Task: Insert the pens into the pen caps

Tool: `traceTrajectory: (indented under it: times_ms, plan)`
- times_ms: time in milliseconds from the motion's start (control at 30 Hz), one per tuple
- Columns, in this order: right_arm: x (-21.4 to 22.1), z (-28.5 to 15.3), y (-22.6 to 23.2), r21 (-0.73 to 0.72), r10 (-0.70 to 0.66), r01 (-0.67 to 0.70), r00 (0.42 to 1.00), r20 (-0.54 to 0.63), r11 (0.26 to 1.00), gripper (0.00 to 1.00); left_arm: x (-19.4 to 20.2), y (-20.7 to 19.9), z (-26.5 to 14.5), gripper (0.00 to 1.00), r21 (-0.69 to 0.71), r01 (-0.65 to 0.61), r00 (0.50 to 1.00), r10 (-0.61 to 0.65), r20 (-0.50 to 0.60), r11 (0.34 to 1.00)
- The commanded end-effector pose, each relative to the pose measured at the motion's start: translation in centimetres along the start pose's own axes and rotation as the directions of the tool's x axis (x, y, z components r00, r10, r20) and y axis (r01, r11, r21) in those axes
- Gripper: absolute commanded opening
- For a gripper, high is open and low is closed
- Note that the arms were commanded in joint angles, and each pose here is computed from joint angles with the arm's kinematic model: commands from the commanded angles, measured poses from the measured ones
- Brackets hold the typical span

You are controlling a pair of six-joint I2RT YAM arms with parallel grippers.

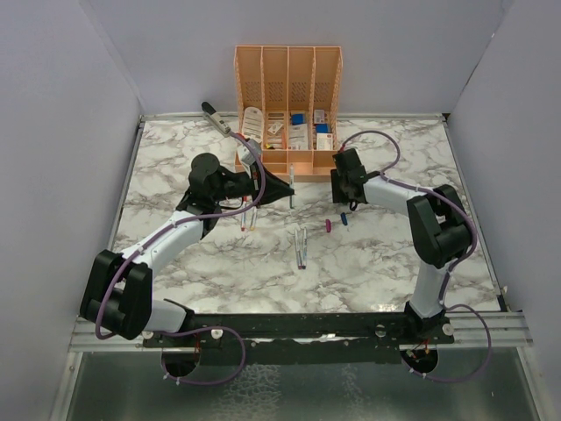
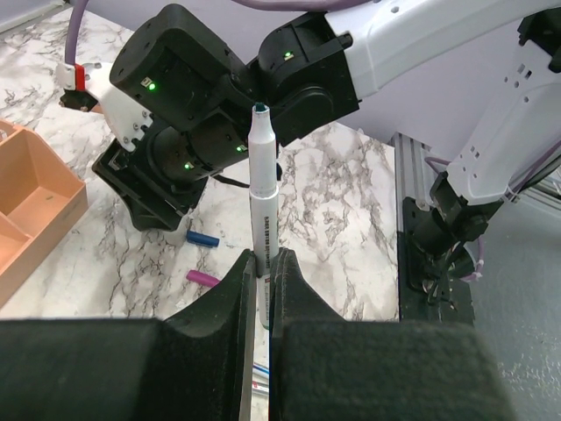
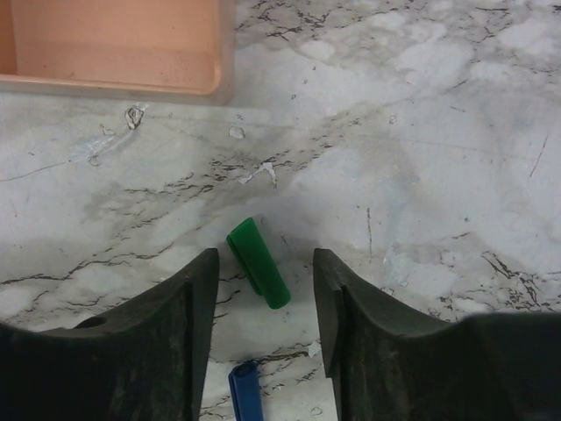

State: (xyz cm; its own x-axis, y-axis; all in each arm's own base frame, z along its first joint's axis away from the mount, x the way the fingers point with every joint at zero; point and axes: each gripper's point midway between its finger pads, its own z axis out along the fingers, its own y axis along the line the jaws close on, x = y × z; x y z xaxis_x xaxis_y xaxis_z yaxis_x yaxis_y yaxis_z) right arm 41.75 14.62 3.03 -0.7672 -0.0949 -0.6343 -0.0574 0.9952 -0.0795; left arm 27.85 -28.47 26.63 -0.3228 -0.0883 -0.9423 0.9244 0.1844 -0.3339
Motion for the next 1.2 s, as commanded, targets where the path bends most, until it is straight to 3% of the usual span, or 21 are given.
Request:
traceTrajectory:
  times_ms: [0, 167, 467, 633, 733, 933, 1067, 1167]
  plan:
    - [-0.2, 0.8, 0.7, -0.051, 0.003, -0.004, 1.0, -0.011, 0.999, 0.44, -0.9, -1.1, -0.1, 0.0, 0.042, -0.039, 0.999, 0.038, 0.017, 0.998]
    - [1.1, 0.6, 1.1, -0.084, 0.013, -0.017, 0.999, -0.05, 0.996, 0.42, -0.8, -0.6, -0.1, 0.0, 0.027, -0.03, 0.999, 0.03, 0.019, 0.999]
    - [3.6, 0.3, 1.3, -0.096, 0.022, -0.036, 0.99, -0.143, 0.995, 0.13, -0.7, 0.1, -0.3, 0.0, 0.009, -0.014, 1.0, 0.014, 0.019, 1.0]
    - [4.2, -0.2, 1.7, -0.113, 0.045, -0.065, 0.984, -0.175, 0.991, 0.02, -0.8, 0.6, -0.4, 0.0, -0.005, -0.007, 1.0, 0.007, 0.022, 1.0]
    - [3.5, -0.4, 2.1, -0.134, 0.047, -0.069, 0.986, -0.16, 0.989, 0.01, -0.8, 1.1, -0.5, 0.0, -0.023, 0.007, 1.0, -0.006, 0.026, 1.0]
    - [-2.1, -2.3, 3.7, -0.224, 0.051, -0.059, 0.998, -0.04, 0.973, 0.01, -0.6, 1.3, -0.5, 0.0, -0.028, 0.018, 1.0, -0.017, 0.024, 0.999]
    - [-7.8, -5.7, 4.9, -0.318, 0.08, -0.035, 0.988, 0.13, 0.947, 0.01, -0.7, 1.2, -0.6, 0.0, -0.03, 0.015, 1.0, -0.015, 0.027, 0.999]
    - [-11.8, -9.0, 5.1, -0.373, 0.131, -0.016, 0.95, 0.284, 0.928, 0.01, -0.7, 1.2, -0.6, 0.0, -0.037, 0.026, 0.999, -0.025, 0.03, 0.999]
